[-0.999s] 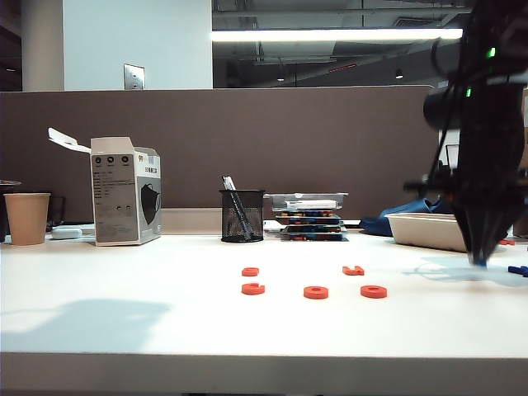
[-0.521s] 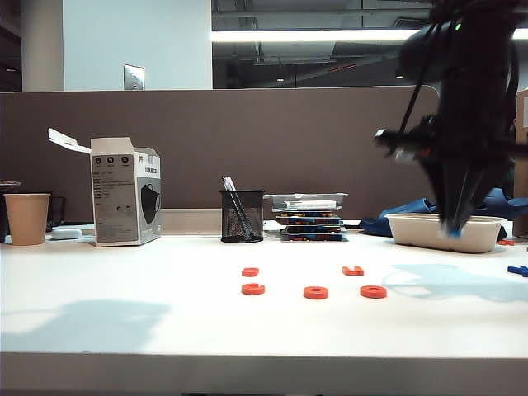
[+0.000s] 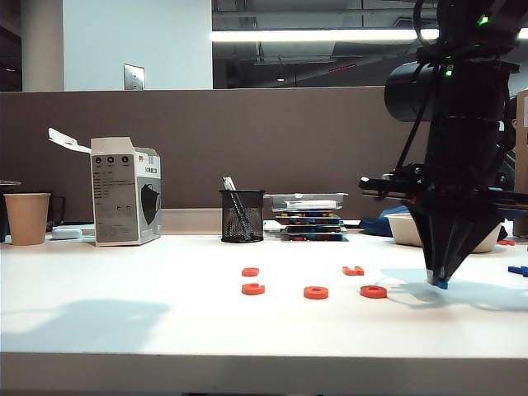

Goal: Select the appropriate letters from the row of letter magnets placed on the table to arrange into the word "cool".

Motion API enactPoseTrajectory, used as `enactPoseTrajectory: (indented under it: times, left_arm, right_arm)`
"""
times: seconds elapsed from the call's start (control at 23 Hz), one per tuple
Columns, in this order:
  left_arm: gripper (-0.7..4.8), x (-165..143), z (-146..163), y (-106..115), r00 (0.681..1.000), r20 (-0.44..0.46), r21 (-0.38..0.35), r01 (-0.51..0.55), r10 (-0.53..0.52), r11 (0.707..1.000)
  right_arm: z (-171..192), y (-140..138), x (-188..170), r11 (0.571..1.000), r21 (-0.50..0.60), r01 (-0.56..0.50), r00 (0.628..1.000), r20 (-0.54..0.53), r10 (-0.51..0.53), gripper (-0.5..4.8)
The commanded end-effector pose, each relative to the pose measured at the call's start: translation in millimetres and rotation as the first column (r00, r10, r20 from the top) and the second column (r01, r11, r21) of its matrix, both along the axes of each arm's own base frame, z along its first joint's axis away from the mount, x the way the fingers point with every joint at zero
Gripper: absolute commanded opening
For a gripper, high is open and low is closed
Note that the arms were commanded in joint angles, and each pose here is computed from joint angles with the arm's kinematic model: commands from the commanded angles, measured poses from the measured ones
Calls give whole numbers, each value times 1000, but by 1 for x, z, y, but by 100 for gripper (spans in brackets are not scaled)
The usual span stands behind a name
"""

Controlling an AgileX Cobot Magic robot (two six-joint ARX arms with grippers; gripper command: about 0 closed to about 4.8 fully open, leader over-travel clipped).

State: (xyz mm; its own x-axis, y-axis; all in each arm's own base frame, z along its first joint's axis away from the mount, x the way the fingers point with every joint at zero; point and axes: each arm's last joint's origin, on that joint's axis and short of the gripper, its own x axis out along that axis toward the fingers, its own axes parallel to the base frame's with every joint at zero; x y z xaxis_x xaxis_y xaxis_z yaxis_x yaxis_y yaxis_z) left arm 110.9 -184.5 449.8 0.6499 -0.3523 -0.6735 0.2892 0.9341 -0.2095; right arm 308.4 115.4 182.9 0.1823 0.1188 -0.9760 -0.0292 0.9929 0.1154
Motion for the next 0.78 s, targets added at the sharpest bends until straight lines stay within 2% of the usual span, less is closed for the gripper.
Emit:
enactPoseTrajectory:
  times: [0.04,0.22,0.26,0.3,0.56,0.61,0.78]
  left_arm:
    - [-3,0,2,1,1000,6,-8,0,0,1000]
    - [-3,0,2,1,1000,6,-8,-1,1,1000]
    - [-3,0,2,1,1000,6,-8,0,0,1000]
    - [-3,0,2,1,1000,6,-8,0,0,1000]
    - [-3,0,2,1,1000,6,-8,0,0,1000]
    - [-3,0,2,1,1000,6,-8,0,0,1000]
    - [-3,0,2,1,1000,6,-8,0,0,1000]
  right_arm:
    - [-10,-1,-5,1000,-10,5,1000,-25,-5,-2]
    - [-15,-2,-8,1000,-17,5,999,-45,-5,14]
    - [-14,-2,-8,1000,-9,4,999,-45,-4,80]
    - [-14,-1,-8,1000,9,1,999,-49,0,125]
    - [-13,0,-7,999,48,-7,999,-51,9,143]
    - [-10,0,-6,999,49,-7,999,-47,9,163]
    - [8,3,3,998,55,-19,1000,-2,19,163]
